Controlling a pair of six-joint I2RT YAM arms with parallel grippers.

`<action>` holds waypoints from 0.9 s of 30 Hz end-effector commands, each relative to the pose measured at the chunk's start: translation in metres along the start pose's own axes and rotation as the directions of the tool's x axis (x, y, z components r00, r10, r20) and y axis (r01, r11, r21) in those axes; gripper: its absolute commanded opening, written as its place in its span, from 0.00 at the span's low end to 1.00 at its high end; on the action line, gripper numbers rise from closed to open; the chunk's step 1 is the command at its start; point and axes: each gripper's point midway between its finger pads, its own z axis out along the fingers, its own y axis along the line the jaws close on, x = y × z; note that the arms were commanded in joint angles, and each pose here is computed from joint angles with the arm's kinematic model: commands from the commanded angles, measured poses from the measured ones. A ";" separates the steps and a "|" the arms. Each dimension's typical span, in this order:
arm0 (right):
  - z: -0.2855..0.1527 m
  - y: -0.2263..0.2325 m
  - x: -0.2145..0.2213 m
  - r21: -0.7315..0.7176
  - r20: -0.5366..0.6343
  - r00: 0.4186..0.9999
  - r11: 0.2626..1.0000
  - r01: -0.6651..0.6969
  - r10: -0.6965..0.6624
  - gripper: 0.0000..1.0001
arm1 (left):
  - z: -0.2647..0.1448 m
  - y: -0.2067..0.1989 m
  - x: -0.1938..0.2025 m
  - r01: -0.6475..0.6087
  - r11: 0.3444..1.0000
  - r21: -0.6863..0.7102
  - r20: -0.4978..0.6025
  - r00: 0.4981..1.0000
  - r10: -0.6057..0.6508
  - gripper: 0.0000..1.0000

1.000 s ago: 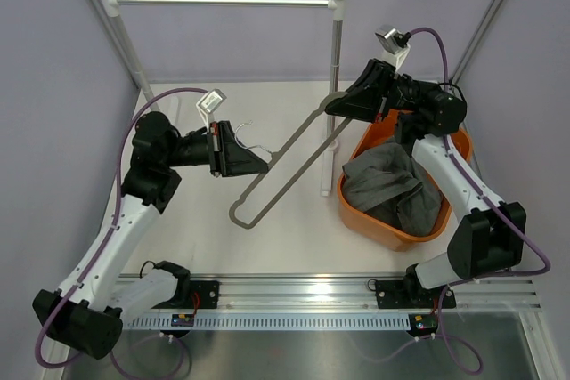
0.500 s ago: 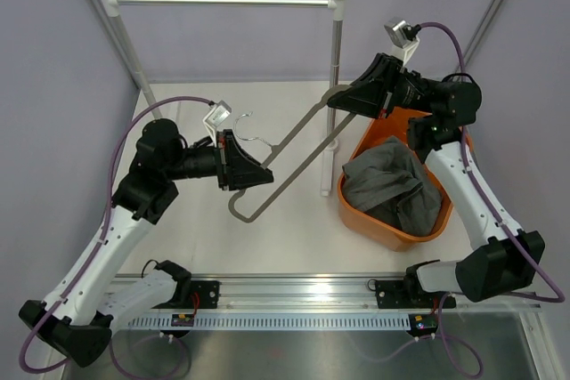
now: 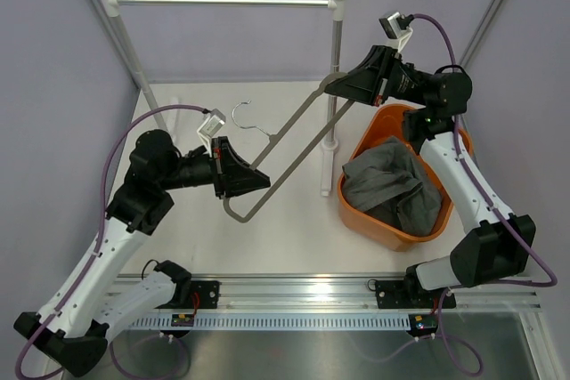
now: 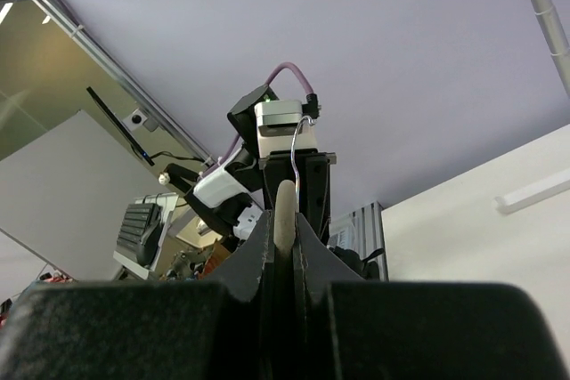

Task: Remove the shorts from the hanger

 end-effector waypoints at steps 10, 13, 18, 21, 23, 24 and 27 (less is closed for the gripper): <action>-0.001 0.022 -0.039 0.021 0.128 0.986 0.994 0.103 -0.105 0.00 | -0.004 -0.010 0.011 -0.026 0.998 0.057 -0.020 0.999 0.027 0.00; -0.002 0.017 -0.040 0.048 0.119 0.987 0.993 0.106 -0.111 0.02 | -0.004 -0.016 0.003 -0.033 0.997 0.065 -0.001 0.999 0.034 0.00; -0.008 -0.016 -0.039 0.243 0.101 0.986 0.964 0.106 -0.134 0.36 | -0.010 -0.023 -0.021 -0.091 0.996 -0.003 0.026 0.995 0.091 0.00; -0.021 -0.038 -0.043 0.435 0.089 0.976 0.889 0.141 -0.198 0.53 | -0.012 -0.018 -0.033 -0.105 0.991 -0.080 0.032 0.994 0.108 0.00; -0.032 -0.045 -0.051 0.534 0.103 0.966 0.832 0.148 -0.238 0.60 | -0.013 -0.015 -0.040 -0.108 0.988 -0.115 0.037 0.993 0.113 0.00; -0.039 -0.053 -0.046 0.579 0.080 0.969 0.802 0.145 -0.233 0.61 | -0.014 -0.013 -0.047 -0.110 0.983 -0.148 0.041 0.992 0.117 0.00; -0.052 -0.066 -0.048 0.669 0.073 0.967 0.731 0.134 -0.245 0.63 | -0.013 0.004 -0.059 -0.094 0.965 -0.244 0.040 0.993 0.107 0.00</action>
